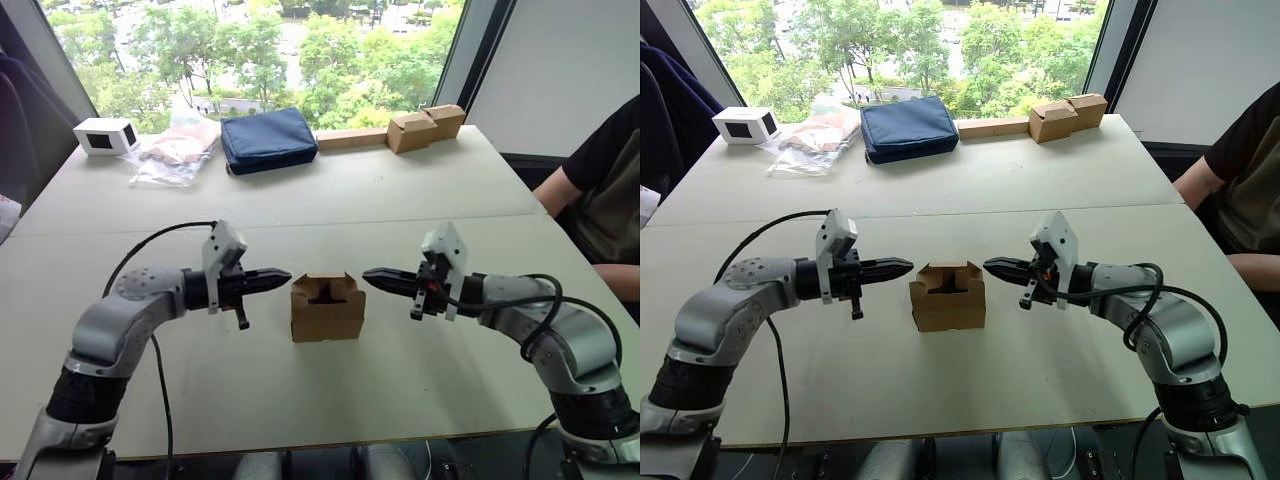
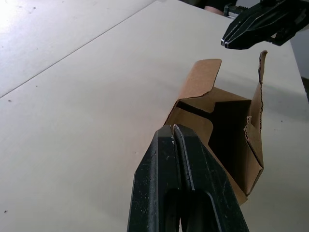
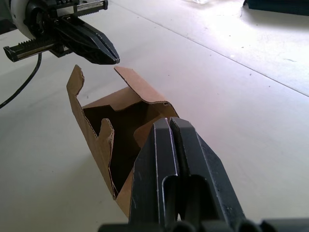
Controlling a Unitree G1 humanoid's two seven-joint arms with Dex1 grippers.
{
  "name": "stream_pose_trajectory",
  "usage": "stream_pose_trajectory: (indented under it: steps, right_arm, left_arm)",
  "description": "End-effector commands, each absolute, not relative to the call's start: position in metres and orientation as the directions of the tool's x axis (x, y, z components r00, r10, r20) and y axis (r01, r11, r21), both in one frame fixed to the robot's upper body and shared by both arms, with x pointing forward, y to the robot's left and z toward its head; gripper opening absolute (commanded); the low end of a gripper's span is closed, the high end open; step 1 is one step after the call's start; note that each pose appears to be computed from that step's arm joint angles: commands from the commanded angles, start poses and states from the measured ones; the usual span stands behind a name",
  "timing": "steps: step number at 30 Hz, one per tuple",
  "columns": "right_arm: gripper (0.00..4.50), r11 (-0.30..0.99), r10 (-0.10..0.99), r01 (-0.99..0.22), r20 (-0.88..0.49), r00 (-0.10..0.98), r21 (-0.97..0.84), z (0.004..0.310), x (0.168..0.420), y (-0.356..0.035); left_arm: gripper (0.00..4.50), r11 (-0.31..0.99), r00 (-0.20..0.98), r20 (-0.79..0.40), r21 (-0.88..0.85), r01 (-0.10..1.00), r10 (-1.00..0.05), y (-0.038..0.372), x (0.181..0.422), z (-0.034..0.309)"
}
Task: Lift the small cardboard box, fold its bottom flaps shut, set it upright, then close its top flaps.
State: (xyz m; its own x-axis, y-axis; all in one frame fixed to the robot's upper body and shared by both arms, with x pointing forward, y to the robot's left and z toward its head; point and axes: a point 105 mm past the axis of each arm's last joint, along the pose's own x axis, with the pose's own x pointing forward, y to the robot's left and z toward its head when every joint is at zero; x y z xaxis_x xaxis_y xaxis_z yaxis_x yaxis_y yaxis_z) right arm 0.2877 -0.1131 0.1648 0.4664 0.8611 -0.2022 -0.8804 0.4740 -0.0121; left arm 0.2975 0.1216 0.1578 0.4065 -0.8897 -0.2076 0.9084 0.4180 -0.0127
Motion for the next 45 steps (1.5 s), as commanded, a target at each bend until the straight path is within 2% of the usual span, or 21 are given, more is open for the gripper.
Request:
stream_pose_trajectory:
  steps: [1,17,39,45]
  right_arm:
    - [0.00,0.442,0.874,-0.895,-0.197,0.445,-0.063,0.168,0.288,-0.102]
    - [0.00,0.394,0.862,-0.912,-0.300,0.409,-0.110,0.134,0.286,-0.093]
    - [0.00,0.414,0.881,-0.905,-0.208,0.425,-0.097,0.161,0.288,-0.097]
    - [0.00,0.411,0.875,-0.905,-0.229,0.425,-0.110,0.156,0.285,-0.096]
  left_arm:
    - [0.04,0.370,0.369,-0.215,0.040,0.928,-0.904,0.111,0.293,0.158]
    - [0.04,0.329,0.339,-0.261,0.081,0.941,-0.904,0.102,0.293,0.136]
    - [0.04,0.339,0.347,-0.192,0.072,0.938,-0.918,0.097,0.294,0.163]
    - [0.04,0.339,0.347,-0.201,0.071,0.938,-0.916,0.096,0.297,0.159]
